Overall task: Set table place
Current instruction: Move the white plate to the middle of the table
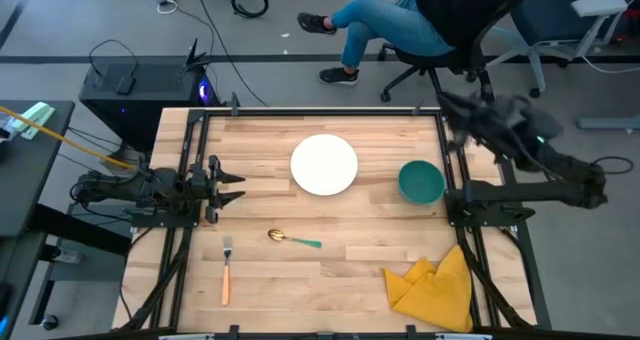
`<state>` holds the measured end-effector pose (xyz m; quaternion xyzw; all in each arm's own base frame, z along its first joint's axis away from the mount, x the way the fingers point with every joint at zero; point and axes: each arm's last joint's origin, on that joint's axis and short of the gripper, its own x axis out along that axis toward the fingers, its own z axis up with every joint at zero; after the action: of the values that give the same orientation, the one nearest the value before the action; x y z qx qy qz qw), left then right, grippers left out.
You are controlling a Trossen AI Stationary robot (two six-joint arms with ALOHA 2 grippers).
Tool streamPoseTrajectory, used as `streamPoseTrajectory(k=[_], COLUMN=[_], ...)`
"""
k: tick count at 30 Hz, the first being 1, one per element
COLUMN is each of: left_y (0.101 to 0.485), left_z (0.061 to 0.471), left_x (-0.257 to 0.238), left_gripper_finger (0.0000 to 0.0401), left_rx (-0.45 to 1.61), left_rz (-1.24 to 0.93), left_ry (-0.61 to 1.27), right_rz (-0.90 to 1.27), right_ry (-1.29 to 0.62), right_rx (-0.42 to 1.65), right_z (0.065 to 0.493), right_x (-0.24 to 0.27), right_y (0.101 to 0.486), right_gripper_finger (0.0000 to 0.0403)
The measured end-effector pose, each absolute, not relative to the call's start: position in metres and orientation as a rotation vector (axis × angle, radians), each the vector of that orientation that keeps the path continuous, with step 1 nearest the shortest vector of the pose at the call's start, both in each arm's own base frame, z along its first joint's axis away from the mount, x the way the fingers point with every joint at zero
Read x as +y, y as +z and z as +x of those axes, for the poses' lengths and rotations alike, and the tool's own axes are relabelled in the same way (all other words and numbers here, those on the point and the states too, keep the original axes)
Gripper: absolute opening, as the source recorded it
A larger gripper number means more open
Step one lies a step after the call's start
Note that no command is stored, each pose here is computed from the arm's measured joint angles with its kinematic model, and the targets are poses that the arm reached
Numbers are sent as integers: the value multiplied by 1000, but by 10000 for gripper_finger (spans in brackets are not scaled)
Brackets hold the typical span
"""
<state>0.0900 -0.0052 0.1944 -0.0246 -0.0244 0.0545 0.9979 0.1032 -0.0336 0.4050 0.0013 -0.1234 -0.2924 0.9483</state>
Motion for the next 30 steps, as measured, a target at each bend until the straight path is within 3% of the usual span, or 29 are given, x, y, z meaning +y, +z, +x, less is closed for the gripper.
streamPoseTrajectory(k=[7, 16, 23, 30], left_y=[194, 194, 194, 194], left_z=[90, 90, 90, 90], left_x=[-5, -5, -5, -5], left_gripper_finger=[185, 184, 181, 181], left_rx=[-48, -48, -48, -48], left_rz=[-49, -49, -49, -48], left_ry=[110, 109, 109, 109], right_rz=[173, 457, 591, 578], right_ry=[-794, -690, -488, -411], right_rx=[242, 728, 898, 1012], right_z=[191, 279, 324, 354], right_x=[-101, -195, -209, -189], right_y=[416, 331, 265, 227], right_gripper_finger=[72, 72, 72, 72])
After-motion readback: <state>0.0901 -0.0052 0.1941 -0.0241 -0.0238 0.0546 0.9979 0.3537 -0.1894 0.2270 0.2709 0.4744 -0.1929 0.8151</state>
